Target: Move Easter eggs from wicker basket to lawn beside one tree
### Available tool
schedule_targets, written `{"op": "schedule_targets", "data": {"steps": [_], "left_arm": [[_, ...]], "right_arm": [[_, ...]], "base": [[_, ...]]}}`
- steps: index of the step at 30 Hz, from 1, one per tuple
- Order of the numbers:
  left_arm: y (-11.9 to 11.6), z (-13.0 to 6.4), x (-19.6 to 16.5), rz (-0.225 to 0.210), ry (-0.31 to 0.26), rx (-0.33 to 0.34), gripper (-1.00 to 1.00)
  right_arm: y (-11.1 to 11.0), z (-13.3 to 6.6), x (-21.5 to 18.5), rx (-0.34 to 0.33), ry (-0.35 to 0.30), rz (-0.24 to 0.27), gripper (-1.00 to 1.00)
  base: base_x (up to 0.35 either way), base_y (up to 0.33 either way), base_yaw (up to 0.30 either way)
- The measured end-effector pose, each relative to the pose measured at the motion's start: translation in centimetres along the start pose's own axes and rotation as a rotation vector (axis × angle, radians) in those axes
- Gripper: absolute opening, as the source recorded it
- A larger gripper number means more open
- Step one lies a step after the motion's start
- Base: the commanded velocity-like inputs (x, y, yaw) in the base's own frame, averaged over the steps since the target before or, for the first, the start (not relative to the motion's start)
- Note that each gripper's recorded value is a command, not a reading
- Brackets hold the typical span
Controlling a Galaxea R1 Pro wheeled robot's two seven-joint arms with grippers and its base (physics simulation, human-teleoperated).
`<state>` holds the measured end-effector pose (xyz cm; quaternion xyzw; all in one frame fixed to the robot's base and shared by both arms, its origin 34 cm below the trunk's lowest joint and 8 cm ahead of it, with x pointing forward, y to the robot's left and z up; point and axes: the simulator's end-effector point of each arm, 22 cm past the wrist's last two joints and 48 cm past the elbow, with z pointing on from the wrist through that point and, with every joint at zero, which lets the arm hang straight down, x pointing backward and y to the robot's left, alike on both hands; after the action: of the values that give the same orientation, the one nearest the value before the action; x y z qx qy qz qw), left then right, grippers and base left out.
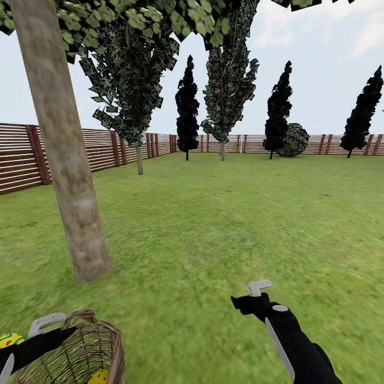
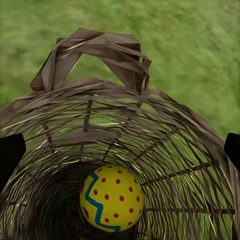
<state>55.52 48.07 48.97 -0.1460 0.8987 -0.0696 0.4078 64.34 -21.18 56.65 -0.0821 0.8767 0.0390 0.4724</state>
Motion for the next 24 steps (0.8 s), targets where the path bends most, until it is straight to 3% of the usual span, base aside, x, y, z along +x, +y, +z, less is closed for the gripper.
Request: {"op": "schedule_targets", "data": {"steps": [15, 24], "left_arm": [[0.2, 0.0, 0.4, 0.017, 0.021, -0.008, 1.0], [1.2, -0.1, 1.1, 0.071, 0.054, -0.049, 1.0]], "right_arm": [[-0.5, 0.0, 0.3, 0.019, 0.014, 0.0, 1.0], [-0.5, -0.1, 0.2, 0.023, 0.015, -0.001, 1.0]], "base": [[0.0, 0.0, 0.0], [0.0, 0.0, 0.0]]}}
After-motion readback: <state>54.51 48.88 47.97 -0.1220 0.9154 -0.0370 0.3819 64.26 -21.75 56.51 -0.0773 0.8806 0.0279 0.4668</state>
